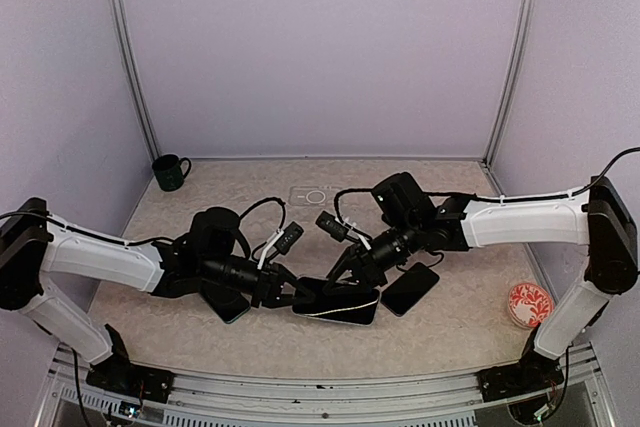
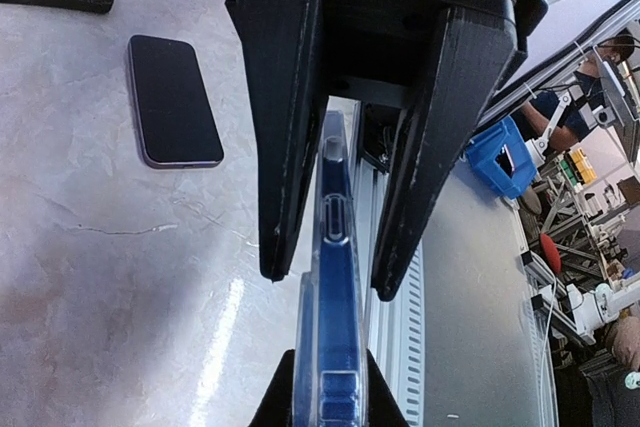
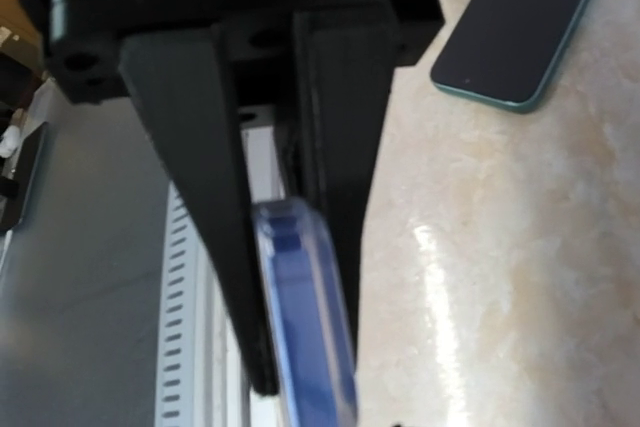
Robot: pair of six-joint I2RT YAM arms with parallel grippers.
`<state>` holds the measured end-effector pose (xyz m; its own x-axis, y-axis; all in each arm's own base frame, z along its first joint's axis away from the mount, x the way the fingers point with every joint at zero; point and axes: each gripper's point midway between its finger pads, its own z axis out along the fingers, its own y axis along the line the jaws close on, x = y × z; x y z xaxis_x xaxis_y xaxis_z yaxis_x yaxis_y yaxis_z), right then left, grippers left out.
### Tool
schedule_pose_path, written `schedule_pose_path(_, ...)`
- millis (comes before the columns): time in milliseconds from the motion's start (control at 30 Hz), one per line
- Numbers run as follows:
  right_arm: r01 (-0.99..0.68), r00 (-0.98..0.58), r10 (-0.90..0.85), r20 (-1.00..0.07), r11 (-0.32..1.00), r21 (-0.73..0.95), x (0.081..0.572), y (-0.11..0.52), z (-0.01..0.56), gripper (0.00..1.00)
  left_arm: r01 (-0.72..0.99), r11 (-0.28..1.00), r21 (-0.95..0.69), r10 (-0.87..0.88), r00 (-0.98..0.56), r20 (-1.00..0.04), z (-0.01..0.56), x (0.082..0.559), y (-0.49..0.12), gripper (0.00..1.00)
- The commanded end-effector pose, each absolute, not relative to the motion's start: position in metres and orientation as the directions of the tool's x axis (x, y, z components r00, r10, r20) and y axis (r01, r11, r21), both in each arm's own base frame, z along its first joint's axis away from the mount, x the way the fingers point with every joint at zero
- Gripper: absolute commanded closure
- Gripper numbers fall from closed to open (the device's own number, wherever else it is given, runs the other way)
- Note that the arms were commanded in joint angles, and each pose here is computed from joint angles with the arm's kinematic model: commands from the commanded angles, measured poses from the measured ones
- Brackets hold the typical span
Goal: Put the phone into the phone case
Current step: Pass from the left arm to the right, then place the phone with the phone case at the corner of the board.
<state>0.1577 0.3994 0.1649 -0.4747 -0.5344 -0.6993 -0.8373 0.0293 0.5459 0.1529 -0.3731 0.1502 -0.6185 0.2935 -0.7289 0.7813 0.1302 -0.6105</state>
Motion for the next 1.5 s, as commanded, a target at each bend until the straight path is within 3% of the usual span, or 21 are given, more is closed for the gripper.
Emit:
schedule_pose_path(0, -0.834, -0.437, -0.536, -0.722, -0.058, 0.548, 0.142, 0.4, 0.173, 0.73, 0.836, 0.06, -0.546, 0.238, -0.543, -0.805, 0.185, 0.153, -0.377, 1.0)
schedule_pose_path(133, -0.834, -0.429, -0.548, -0.718, -0.065, 0.548, 0.137, 0.394, 0.169, 0.77, 0.837, 0.06, -0.544, 0.245, -0.541, -0.804, 0.185, 0.151, -0.376, 1.0)
schedule_pose_path(267, -0.828, -0.425, -0.555, -0.715, -0.081, 0.555, 0.133, 0.392, 0.168, 1.0, 0.836, 0.063, -0.545, 0.249, -0.542, -0.803, 0.182, 0.151, -0.375, 1.0)
schedule_pose_path(333, -0.824, -0.425, -0.557, -0.714, -0.089, 0.56, 0.132, 0.392, 0.168, 1.0, 0.835, 0.067, -0.546, 0.249, -0.544, -0.801, 0.181, 0.151, -0.375, 1.0)
schedule_pose_path(467, -0.821, -0.426, -0.557, -0.713, -0.094, 0.564, 0.131, 0.393, 0.167, 1.0, 0.833, 0.073, -0.548, 0.246, -0.547, -0.8, 0.18, 0.152, -0.375, 0.9)
schedule_pose_path(567, -0.821, -0.424, -0.557, -0.714, -0.096, 0.563, 0.131, 0.393, 0.167, 1.0, 0.837, 0.09, -0.54, 0.238, -0.545, -0.804, 0.18, 0.155, -0.375, 0.71)
schedule_pose_path(700, -0.819, -0.426, -0.562, -0.709, -0.094, 0.566, 0.13, 0.392, 0.166, 1.0, 0.853, 0.12, -0.509, 0.2, -0.522, -0.829, 0.193, 0.163, -0.372, 0.6)
schedule_pose_path(1033, -0.827, -0.426, -0.565, -0.707, -0.073, 0.557, 0.134, 0.393, 0.163, 1.0, 0.856, 0.101, -0.506, 0.219, -0.516, -0.828, 0.195, 0.162, -0.375, 0.64)
schedule_pose_path(1467, -0.832, -0.422, -0.573, -0.702, -0.063, 0.551, 0.136, 0.393, 0.162, 1.0, 0.858, 0.157, -0.489, 0.26, -0.514, -0.817, 0.18, 0.165, -0.376, 0.59)
